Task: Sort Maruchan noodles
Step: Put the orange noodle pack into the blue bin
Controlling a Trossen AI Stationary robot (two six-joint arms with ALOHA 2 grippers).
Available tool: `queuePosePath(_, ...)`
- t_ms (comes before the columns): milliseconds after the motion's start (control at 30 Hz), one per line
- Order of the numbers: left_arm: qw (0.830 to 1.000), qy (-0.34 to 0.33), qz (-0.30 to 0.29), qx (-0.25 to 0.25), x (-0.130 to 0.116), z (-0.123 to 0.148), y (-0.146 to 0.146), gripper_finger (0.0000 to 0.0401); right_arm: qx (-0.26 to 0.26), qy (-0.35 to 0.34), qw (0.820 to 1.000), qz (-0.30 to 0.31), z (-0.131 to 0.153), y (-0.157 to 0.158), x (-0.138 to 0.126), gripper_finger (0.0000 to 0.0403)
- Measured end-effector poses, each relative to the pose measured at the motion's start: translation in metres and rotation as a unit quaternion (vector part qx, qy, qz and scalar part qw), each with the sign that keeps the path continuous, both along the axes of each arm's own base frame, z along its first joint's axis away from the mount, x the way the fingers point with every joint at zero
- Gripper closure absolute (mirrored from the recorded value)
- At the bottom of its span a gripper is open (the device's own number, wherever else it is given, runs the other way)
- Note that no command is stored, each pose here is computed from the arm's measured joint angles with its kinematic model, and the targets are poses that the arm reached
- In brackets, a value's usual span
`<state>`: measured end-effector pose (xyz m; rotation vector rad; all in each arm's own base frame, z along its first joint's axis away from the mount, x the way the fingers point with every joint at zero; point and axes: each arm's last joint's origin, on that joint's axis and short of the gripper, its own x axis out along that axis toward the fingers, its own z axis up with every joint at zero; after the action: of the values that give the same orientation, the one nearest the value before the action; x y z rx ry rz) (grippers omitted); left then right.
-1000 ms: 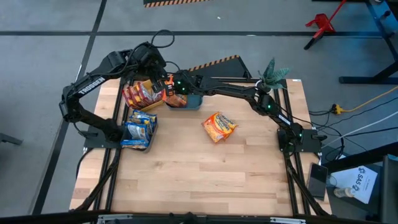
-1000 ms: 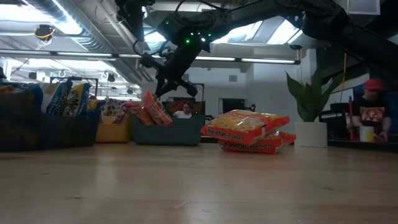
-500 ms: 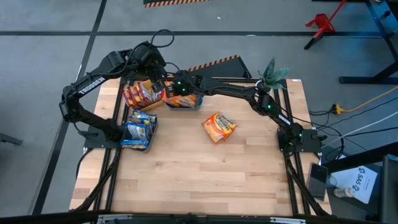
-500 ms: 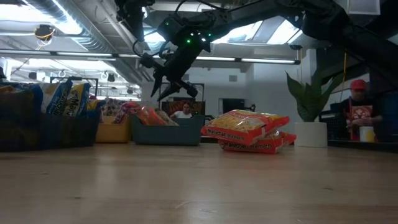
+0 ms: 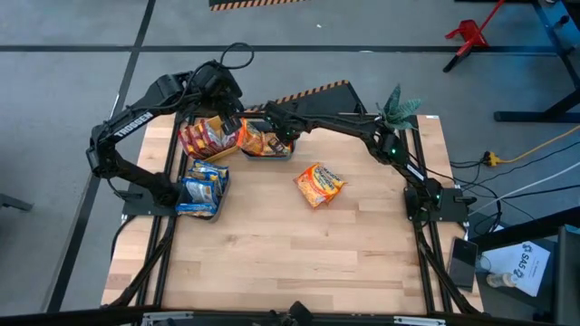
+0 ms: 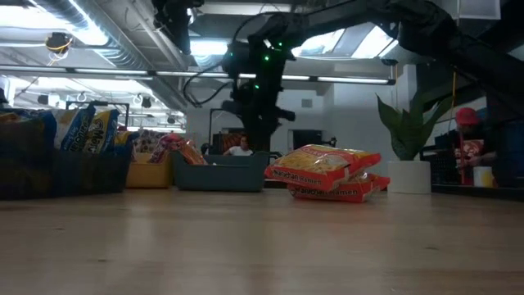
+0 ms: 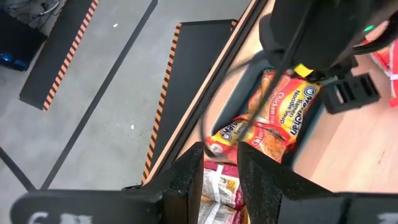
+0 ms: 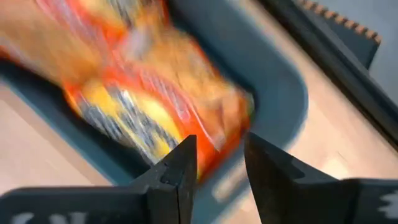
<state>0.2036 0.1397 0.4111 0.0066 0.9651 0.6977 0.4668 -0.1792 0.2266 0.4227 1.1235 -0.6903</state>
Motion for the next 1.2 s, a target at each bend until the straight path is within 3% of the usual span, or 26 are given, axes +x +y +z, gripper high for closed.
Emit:
queuePosePath(167,1.000,-0.002,-0.002,-0.003,0.000,0.000,0.000,0.0309,0.028,0.054,0.995,0.080,-0.021,0.006,-0.003,0.0270)
queuePosePath(267,1.000,-0.002,0.002,-0.003,-0.001,0.000,0.002,0.0309,0.044,0.043,0.990,0.127,-0.025,0.014,0.002,0.0244)
queuePosePath(367,1.000,-0.006,0.009,-0.004,-0.003,0.000,0.005,0.0309,0.015,0.029,0.986,0.165,-0.026,0.023,0.012,0.0212)
queuePosePath(500,1.000,-0.008,0.017,-0.005,-0.004,0.000,0.007,0.0309,-0.018,0.018,0.986,0.166,-0.036,0.025,0.022,0.0181)
queuePosePath(633,1.000,-0.007,0.024,-0.005,-0.007,0.000,0.010,0.0309,0.043,0.023,0.989,0.140,-0.038,0.027,0.015,0.0181)
queuePosePath(733,1.000,-0.006,0.027,-0.009,-0.008,0.000,0.012,0.0309,0.070,0.050,0.987,0.132,-0.014,0.036,0.000,0.0193)
queuePosePath(900,0.999,-0.007,0.035,-0.009,-0.011,0.000,0.015,0.0309,0.028,0.077,0.990,0.115,0.035,0.052,-0.024,0.0206)
queuePosePath(1100,0.999,-0.021,0.016,-0.030,-0.010,-0.001,0.014,0.0309,0.092,0.159,0.981,0.062,0.050,0.064,-0.054,0.0204)
queuePosePath(1200,0.999,-0.028,0.006,-0.040,-0.009,-0.001,0.013,0.0309,0.127,0.146,0.979,0.065,0.049,0.069,-0.057,0.0185)
